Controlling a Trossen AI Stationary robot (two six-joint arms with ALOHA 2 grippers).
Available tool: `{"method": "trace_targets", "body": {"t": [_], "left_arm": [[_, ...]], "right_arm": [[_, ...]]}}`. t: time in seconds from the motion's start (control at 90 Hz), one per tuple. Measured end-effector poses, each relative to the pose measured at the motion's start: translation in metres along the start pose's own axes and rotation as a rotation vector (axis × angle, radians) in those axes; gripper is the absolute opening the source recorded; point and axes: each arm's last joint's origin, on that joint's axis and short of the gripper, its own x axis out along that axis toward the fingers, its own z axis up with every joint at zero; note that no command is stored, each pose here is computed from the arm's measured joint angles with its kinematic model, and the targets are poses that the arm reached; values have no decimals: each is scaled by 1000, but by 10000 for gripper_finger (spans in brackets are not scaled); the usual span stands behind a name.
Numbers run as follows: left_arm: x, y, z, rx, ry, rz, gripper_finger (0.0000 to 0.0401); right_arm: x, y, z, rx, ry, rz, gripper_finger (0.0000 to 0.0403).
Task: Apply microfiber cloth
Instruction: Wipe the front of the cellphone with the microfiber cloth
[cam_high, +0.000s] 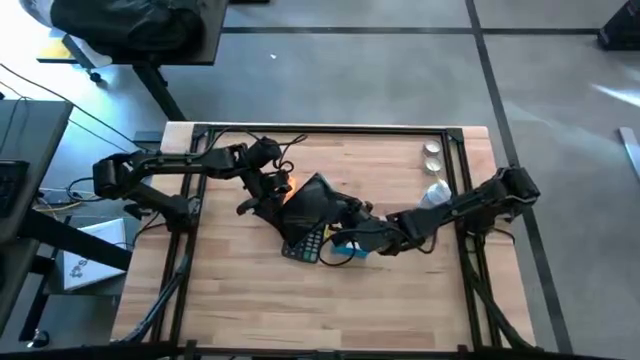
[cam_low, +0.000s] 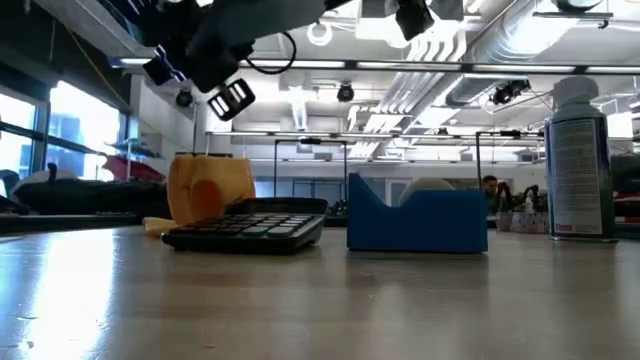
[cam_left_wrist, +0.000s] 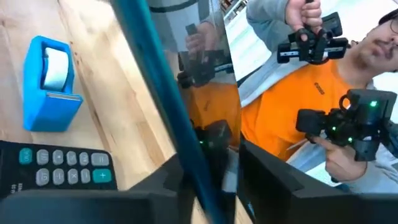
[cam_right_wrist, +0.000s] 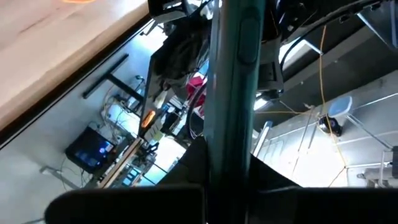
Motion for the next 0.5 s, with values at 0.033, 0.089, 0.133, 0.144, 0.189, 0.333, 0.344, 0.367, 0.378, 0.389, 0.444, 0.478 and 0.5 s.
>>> {"method": "trace_targets", "body": {"t": [0.033, 0.089, 0.133, 0.144, 0.189, 0.333, 0.344, 0.367, 0.378, 0.389, 0.444, 0.478, 0.5], "left_arm": [[0, 0, 0, 5, 0, -2, 64], [0, 0, 0, 17, 0, -4, 47], [0, 0, 0, 18, 1, -5, 35], [0, 0, 0, 17, 2, -5, 32], [0, 0, -1, 14, 3, -4, 21], [0, 1, -1, 18, 5, 11, 13], [0, 1, -1, 19, 5, 12, 13], [0, 1, -1, 20, 5, 18, 13], [0, 2, -1, 23, 5, 22, 12], [0, 2, -1, 25, 5, 26, 11], [-1, 3, -1, 31, 4, 44, 5], [-3, 3, -1, 38, 1, 49, 4], [-4, 4, -1, 42, -3, 53, 4]], "right_arm": [[0, 0, 0, 0, -1, 0, 0], [0, 0, 0, -1, -2, -1, 0], [0, 0, 0, -1, -5, -2, 0], [0, 0, 0, -2, -6, -2, 1], [0, 0, 0, -9, -13, -1, 5], [0, 1, 1, -7, -15, 9, 44], [0, 2, 1, -5, -14, 10, 49], [0, 2, 1, -5, -12, 12, 58], [0, 2, 1, -5, -12, 13, 63], [0, 2, 1, -5, -11, 14, 68], [0, 2, 1, 6, -9, 14, 94], [0, 2, 1, 15, -4, 15, 110], [0, 2, 1, 17, 2, 17, 120]]}}
